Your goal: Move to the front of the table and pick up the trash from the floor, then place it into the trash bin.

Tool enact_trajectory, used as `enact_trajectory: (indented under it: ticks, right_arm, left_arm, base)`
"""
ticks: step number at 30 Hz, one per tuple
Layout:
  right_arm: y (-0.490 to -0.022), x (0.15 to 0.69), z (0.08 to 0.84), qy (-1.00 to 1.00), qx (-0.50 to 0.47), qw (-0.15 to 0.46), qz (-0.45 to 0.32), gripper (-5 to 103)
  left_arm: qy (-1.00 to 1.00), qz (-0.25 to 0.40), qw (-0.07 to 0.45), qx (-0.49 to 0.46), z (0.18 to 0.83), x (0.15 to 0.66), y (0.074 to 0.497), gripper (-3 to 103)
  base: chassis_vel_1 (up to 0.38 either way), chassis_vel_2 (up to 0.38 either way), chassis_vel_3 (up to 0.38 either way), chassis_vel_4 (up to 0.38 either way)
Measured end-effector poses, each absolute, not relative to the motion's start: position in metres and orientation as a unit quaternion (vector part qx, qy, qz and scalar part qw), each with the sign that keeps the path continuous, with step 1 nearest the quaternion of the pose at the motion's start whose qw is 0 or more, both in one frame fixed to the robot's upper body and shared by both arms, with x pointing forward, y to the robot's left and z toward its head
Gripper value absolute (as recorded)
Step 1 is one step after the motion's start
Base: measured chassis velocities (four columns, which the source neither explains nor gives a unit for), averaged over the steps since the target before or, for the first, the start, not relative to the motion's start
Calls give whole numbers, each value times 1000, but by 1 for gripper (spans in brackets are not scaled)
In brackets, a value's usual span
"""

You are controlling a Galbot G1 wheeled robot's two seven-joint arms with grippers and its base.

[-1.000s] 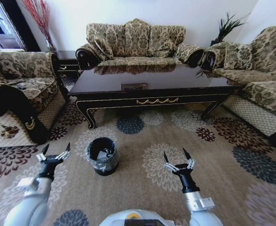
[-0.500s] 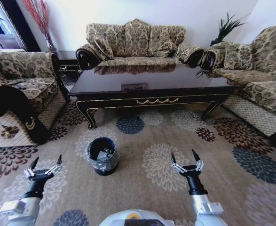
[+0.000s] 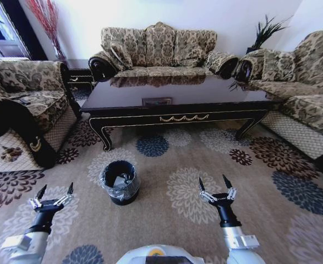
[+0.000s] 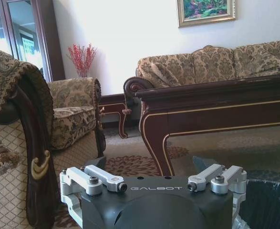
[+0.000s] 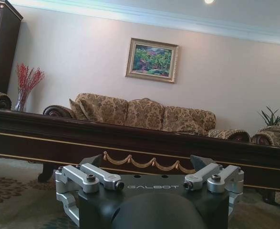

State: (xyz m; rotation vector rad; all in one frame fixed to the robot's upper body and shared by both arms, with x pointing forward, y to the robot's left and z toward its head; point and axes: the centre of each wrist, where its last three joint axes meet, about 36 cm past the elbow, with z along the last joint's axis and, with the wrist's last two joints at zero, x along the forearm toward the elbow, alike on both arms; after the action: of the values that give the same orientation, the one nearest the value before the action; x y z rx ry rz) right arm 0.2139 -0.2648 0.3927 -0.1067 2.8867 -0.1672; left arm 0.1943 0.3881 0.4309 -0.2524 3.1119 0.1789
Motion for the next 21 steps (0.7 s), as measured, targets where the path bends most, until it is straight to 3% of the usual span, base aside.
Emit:
enact_trajectory:
  ticks: [21]
  right_arm:
    - [-265,214,393,990,-37,123,-57,100]
  left_arm:
    - [995,56,6,-81,431,195,388,100]
  base:
    - [18,-21,-16,16]
